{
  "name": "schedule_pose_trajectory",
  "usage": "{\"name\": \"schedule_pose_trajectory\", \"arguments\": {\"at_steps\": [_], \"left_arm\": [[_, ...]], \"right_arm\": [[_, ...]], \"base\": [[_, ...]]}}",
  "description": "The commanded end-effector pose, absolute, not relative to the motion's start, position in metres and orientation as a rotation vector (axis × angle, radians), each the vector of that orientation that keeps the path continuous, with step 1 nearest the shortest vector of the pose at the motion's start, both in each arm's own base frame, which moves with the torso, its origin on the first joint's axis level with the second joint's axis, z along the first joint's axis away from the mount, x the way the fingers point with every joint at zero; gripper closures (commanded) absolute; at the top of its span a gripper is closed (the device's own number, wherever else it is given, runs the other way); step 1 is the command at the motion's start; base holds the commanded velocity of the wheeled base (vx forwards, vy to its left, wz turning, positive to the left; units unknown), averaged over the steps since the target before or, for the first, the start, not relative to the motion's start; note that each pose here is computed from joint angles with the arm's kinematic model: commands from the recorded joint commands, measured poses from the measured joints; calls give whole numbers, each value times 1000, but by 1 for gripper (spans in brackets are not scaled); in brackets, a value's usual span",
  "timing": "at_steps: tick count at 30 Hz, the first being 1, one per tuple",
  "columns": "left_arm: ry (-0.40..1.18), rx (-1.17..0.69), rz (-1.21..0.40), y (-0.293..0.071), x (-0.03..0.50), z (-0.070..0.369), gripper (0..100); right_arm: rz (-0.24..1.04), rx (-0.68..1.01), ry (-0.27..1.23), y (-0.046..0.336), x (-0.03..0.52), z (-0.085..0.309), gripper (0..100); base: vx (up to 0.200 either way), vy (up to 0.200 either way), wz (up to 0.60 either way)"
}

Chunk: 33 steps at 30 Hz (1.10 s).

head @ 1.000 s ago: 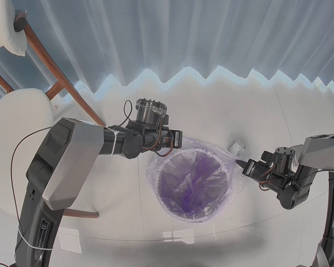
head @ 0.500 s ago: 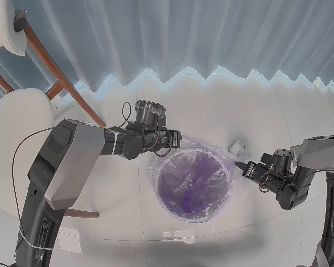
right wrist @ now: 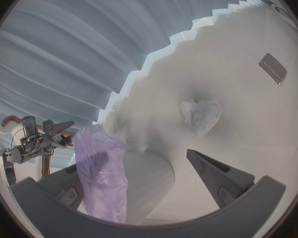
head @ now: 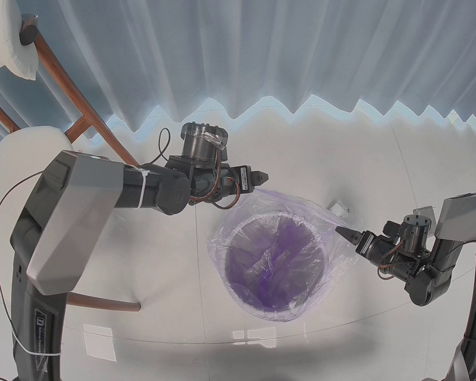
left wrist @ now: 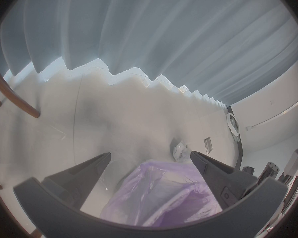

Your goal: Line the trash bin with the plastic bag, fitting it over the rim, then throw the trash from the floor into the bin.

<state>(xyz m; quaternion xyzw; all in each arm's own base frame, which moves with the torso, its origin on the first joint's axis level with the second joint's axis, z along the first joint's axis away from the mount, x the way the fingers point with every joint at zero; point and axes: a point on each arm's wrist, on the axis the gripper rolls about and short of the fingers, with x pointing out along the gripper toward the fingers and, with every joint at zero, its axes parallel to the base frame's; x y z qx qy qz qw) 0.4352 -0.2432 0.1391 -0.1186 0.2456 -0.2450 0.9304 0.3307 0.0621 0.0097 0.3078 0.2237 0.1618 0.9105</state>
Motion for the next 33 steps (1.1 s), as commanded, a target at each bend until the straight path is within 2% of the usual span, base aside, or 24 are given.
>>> {"name": "schedule_pose_trajectory", "arguments": {"at_steps": [1, 5, 11, 14, 20, 24, 28, 30, 33], "left_arm": [[489, -268, -492, -229, 397, 178, 0], [478, -265, -498, -224, 371, 181, 0], [323, -294, -562, -202, 304, 203, 0], [291, -294, -570, -191, 288, 208, 0], [77, -224, -581, -156, 250, 246, 0], [-28, -131, -621, -151, 224, 268, 0], [-15, -55, -619, -144, 208, 256, 0], [57, -19, -560, -129, 195, 227, 0], [40, -17, -521, -111, 184, 218, 0]], "right_arm": [[331, 677, 463, 58, 303, 19, 0], [329, 675, 481, 57, 287, 15, 0], [314, 678, 527, 56, 277, 9, 0], [323, 679, 513, 57, 281, 11, 0], [422, 660, 454, 70, 299, 18, 0], [501, 601, 436, 76, 302, 21, 0], [549, 526, 415, 77, 303, 22, 0], [631, 402, 399, 77, 300, 21, 0], [686, 287, 376, 75, 300, 16, 0]], "base": [[0, 0, 0], [0, 0, 0], [0, 0, 0], [0, 0, 0], [0, 0, 0], [0, 0, 0], [0, 0, 0], [0, 0, 0], [0, 0, 0]]}}
